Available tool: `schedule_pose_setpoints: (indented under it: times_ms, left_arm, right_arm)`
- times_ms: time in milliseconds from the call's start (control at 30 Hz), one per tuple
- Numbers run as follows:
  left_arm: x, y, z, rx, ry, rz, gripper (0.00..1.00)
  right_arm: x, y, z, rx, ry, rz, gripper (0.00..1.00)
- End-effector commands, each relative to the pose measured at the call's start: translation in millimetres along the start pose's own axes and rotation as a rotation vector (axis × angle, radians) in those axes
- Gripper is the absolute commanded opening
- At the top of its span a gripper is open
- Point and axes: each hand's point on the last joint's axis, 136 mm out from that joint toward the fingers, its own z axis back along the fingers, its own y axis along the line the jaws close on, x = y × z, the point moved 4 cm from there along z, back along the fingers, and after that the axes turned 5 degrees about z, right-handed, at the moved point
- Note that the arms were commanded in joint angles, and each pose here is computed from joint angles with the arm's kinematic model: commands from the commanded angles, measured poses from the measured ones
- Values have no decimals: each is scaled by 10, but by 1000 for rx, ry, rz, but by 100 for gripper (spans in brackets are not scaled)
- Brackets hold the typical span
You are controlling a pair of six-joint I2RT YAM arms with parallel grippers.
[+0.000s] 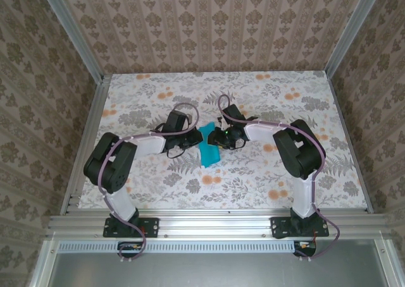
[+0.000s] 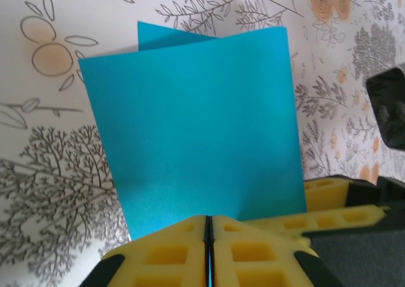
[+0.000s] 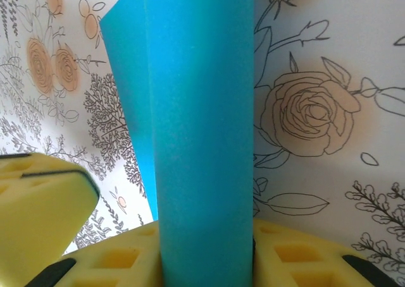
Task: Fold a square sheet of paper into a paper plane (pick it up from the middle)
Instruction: Hold the square sheet of paper at the center of the table.
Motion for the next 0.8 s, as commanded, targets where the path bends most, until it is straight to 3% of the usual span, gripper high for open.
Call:
schedule_pose_setpoints:
  times_ms: [0, 167, 533, 767]
  left_arm:
    - [44, 20, -77, 40, -5, 1, 7]
    - [-10, 105, -182, 100, 37, -6, 0]
    - [-99, 196, -277, 246, 100, -48, 0]
    - [-127, 140, -309, 235, 120, -65, 0]
  right_arm:
    - [-62, -121, -52, -35, 25, -18, 35]
    - [-71, -114, -38, -37, 30, -20, 35]
    - [-88, 58, 204, -6, 40, -42, 50]
    - [-47, -24, 526, -176, -25, 21, 63]
